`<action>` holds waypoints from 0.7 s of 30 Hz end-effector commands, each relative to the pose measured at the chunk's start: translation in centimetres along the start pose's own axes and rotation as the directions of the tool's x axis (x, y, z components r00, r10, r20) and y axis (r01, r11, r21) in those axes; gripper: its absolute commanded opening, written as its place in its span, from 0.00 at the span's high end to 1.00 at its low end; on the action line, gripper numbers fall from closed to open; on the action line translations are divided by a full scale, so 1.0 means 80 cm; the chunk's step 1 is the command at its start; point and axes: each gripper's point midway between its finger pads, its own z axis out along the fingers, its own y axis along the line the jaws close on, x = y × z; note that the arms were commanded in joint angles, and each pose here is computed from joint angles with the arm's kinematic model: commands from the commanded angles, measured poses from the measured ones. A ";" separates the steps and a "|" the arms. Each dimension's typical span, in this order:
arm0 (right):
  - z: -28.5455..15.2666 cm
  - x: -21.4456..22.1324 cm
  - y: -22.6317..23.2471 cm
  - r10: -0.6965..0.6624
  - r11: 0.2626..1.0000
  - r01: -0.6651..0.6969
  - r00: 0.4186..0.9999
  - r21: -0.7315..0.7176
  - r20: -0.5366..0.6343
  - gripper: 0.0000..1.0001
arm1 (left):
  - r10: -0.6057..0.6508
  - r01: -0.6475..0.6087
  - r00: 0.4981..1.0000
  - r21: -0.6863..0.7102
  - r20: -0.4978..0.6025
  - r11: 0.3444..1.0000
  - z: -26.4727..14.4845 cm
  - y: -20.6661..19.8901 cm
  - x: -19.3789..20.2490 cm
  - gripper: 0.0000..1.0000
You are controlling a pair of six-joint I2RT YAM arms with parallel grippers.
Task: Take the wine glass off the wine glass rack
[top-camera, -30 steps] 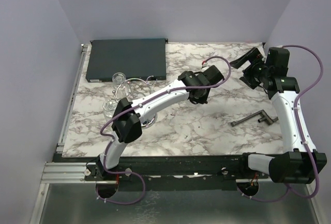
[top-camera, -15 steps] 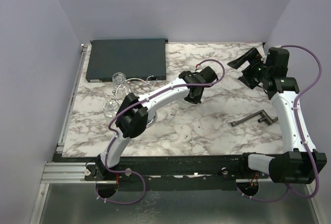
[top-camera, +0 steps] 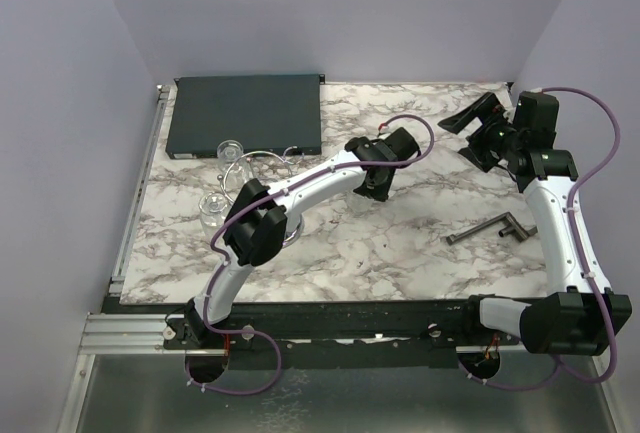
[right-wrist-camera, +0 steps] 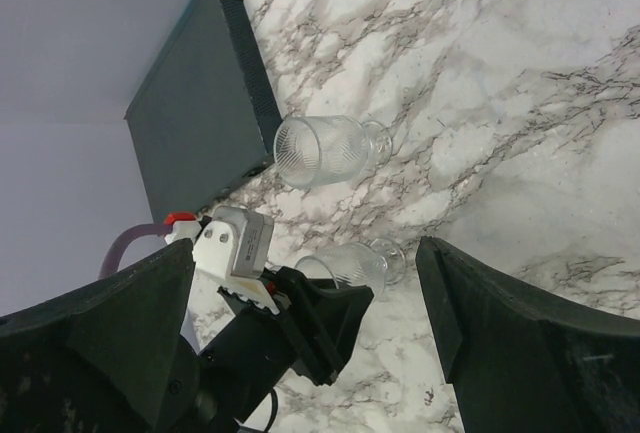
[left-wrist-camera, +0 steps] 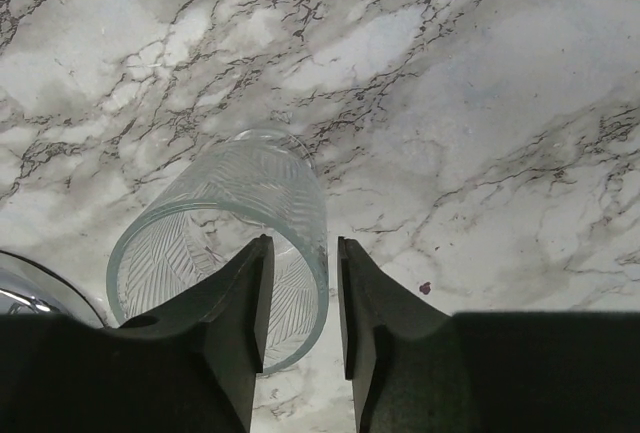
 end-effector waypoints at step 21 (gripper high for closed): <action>-0.018 -0.004 0.024 -0.011 0.997 0.013 1.000 -0.081 0.015 0.00 | -0.037 0.014 0.972 0.099 0.234 0.995 -0.148 -0.003 -0.080 0.43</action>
